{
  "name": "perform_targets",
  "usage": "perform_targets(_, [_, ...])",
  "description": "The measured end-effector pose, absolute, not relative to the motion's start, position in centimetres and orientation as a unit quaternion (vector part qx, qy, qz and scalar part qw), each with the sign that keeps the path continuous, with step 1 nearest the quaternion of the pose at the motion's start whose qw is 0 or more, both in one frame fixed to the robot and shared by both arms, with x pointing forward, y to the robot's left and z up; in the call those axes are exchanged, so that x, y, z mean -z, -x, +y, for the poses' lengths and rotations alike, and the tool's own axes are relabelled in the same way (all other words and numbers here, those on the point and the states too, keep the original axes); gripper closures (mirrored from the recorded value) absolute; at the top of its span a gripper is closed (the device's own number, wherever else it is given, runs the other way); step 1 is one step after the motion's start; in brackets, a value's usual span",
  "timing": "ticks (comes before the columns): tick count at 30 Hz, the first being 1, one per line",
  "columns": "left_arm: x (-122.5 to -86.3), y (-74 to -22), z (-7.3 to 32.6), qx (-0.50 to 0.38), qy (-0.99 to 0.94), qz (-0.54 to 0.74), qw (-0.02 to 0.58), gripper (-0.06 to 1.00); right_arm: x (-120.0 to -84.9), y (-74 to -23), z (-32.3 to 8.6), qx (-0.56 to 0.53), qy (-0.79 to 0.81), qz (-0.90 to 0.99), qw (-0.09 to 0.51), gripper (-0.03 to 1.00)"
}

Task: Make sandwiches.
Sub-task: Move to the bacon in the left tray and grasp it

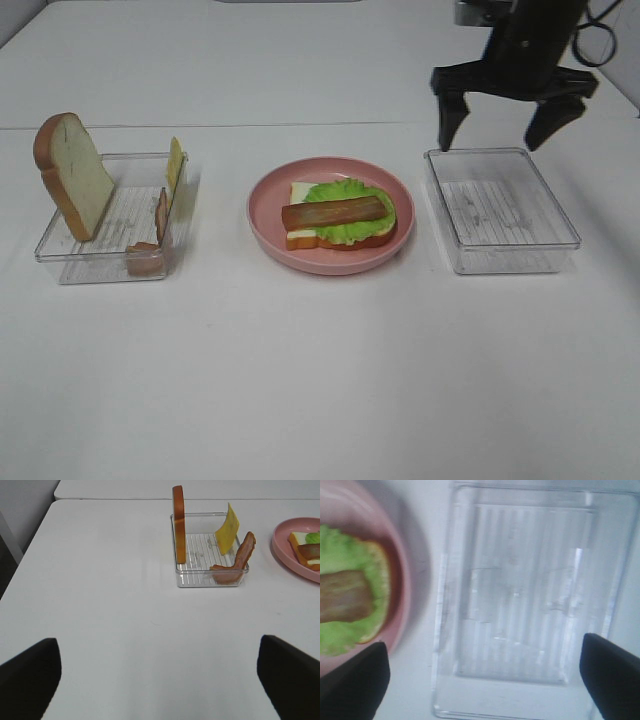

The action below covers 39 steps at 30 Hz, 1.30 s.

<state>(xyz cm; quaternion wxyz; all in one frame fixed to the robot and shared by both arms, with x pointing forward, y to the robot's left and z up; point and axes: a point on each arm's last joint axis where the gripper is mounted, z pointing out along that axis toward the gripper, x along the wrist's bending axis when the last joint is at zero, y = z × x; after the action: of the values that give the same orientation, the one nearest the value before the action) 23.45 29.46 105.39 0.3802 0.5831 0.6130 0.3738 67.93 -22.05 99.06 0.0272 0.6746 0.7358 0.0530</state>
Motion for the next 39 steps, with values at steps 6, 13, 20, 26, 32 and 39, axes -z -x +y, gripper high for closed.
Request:
perform_targets(6, [-105.4, -23.4, 29.5, -0.374, -0.583, 0.613, 0.38, -0.04, -99.0, -68.2, -26.7, -0.036, -0.704, 0.709, 0.025, 0.0])
perform_targets(13, [-105.4, -23.4, 29.5, -0.374, -0.583, 0.613, 0.38, -0.04, -100.6, -66.6, -27.2, -0.038, -0.703, 0.71, 0.007, 0.0])
perform_targets(20, [-105.4, -23.4, 29.5, -0.374, -0.583, 0.613, 0.38, -0.04, -105.6, -59.4, -27.2, -0.076, -0.702, 0.708, 0.017, 0.0])
perform_targets(26, [-105.4, -23.4, 29.5, -0.374, -0.583, 0.613, 0.38, -0.04, -109.0, -50.4, -27.8, -0.139, -0.696, 0.701, 0.077, 0.01])
perform_targets(32, [-105.4, -23.4, 29.5, -0.374, -0.583, 0.613, 0.38, -0.04, -110.5, -43.1, -28.4, -0.193, -0.68, 0.692, 0.145, 0.01])
perform_targets(39, [-105.4, -23.4, 29.5, -0.374, -0.583, 0.613, 0.38, -0.04, -109.8, -33.9, -28.9, -0.259, -0.649, 0.683, 0.214, 0.01])
